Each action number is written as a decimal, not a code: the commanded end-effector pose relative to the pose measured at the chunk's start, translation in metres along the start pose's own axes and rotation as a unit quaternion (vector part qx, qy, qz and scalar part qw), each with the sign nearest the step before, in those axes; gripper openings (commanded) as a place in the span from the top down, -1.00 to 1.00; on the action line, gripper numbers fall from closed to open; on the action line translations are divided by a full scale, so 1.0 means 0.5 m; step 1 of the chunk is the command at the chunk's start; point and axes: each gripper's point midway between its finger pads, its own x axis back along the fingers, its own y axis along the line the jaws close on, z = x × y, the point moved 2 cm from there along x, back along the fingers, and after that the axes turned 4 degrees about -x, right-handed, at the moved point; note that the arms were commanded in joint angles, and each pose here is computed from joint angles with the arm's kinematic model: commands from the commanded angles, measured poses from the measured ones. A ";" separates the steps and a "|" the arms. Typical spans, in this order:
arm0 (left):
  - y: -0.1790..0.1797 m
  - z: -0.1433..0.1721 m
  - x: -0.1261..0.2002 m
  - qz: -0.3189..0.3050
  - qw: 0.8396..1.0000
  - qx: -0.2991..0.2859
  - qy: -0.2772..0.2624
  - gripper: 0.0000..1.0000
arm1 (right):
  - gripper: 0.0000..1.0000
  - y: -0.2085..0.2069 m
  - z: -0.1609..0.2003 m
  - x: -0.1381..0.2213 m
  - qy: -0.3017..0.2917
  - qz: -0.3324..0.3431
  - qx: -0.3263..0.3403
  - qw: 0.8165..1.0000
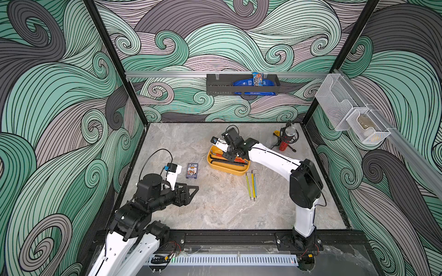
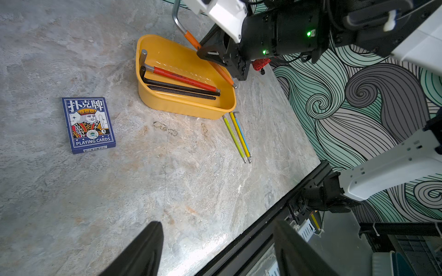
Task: Put the hex key on the desktop into the storage box
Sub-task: Pick up the Allen key from the center of the board, then place the Allen key in the storage box, then pick up the Allen key from the center of the board.
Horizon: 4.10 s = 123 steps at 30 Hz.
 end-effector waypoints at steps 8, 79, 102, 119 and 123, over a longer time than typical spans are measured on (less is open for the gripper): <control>-0.018 -0.009 0.018 0.013 1.000 -0.008 -0.007 -0.51 | 1.00 0.023 -0.017 -0.043 0.008 0.060 0.088 0.994; -0.016 -0.011 0.015 0.009 1.000 -0.003 -0.002 -0.51 | 0.40 0.151 0.057 -0.131 0.002 -0.164 0.039 0.986; -0.005 -0.023 -0.003 0.002 1.000 -0.008 -0.016 -0.53 | 0.39 -0.115 0.115 0.161 -0.054 0.024 -0.475 0.878; 0.002 -0.039 -0.022 -0.002 1.000 -0.002 -0.025 -0.52 | 0.53 0.083 0.432 0.064 0.203 -0.050 -0.579 0.788; 0.005 -0.038 -0.022 -0.006 1.000 0.000 -0.026 -0.52 | 0.54 0.100 0.454 0.053 0.227 -0.051 -0.568 0.789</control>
